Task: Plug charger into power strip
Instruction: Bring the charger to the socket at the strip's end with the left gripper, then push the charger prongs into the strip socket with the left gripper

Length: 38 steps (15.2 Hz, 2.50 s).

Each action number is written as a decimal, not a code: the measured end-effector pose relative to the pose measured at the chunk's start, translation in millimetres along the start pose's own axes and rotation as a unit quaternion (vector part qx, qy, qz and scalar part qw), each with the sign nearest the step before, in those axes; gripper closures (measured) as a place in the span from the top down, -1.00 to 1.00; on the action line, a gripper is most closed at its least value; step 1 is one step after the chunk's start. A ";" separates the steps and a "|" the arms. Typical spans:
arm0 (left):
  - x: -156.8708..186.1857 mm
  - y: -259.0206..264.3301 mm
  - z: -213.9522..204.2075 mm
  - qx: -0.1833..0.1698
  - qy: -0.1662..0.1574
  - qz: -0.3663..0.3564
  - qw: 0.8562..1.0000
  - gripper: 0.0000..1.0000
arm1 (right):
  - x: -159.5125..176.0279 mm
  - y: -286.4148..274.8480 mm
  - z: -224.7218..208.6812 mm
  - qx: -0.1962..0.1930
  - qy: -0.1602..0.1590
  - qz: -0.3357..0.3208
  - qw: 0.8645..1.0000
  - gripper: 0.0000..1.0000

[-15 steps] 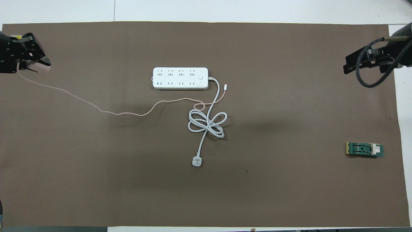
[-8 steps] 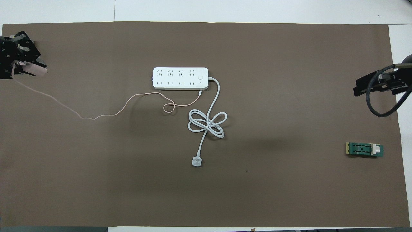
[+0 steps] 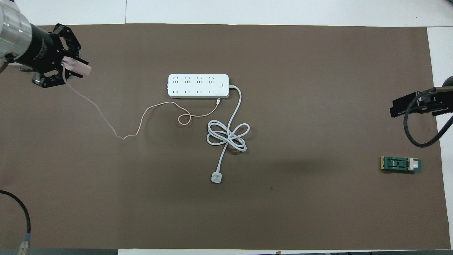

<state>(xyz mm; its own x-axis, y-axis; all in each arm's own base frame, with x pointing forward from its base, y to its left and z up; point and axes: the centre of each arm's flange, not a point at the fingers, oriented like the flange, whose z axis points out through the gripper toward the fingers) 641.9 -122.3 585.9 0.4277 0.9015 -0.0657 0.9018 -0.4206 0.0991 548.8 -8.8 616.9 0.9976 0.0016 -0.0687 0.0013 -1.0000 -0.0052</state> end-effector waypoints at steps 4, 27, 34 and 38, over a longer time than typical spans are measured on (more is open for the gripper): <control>-36.4 28.3 47.0 0.006 0.024 -0.085 0.996 -0.43 | -0.1 -2.4 -1.5 0.000 0.003 -0.001 1.000 1.00; -116.1 72.2 228.8 0.071 0.081 -0.207 0.972 -0.43 | -0.7 -7.3 -3.2 -0.006 0.006 -0.006 1.000 1.00; -134.5 75.3 253.7 0.081 0.084 -0.193 0.974 -0.43 | -0.7 -7.3 -3.2 -0.006 0.006 -0.006 1.000 1.00; -134.3 75.4 261.4 0.085 0.085 -0.193 0.974 -0.43 | -0.7 -7.4 -3.2 -0.006 0.006 -0.006 1.000 1.00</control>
<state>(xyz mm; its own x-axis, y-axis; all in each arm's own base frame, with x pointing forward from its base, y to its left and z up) 668.6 -301.7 342.7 0.0520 0.9935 0.1015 0.9967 -0.0454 -0.0666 548.3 -1.5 620.2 0.9983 0.0142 -0.0568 0.0145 -0.9999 0.0058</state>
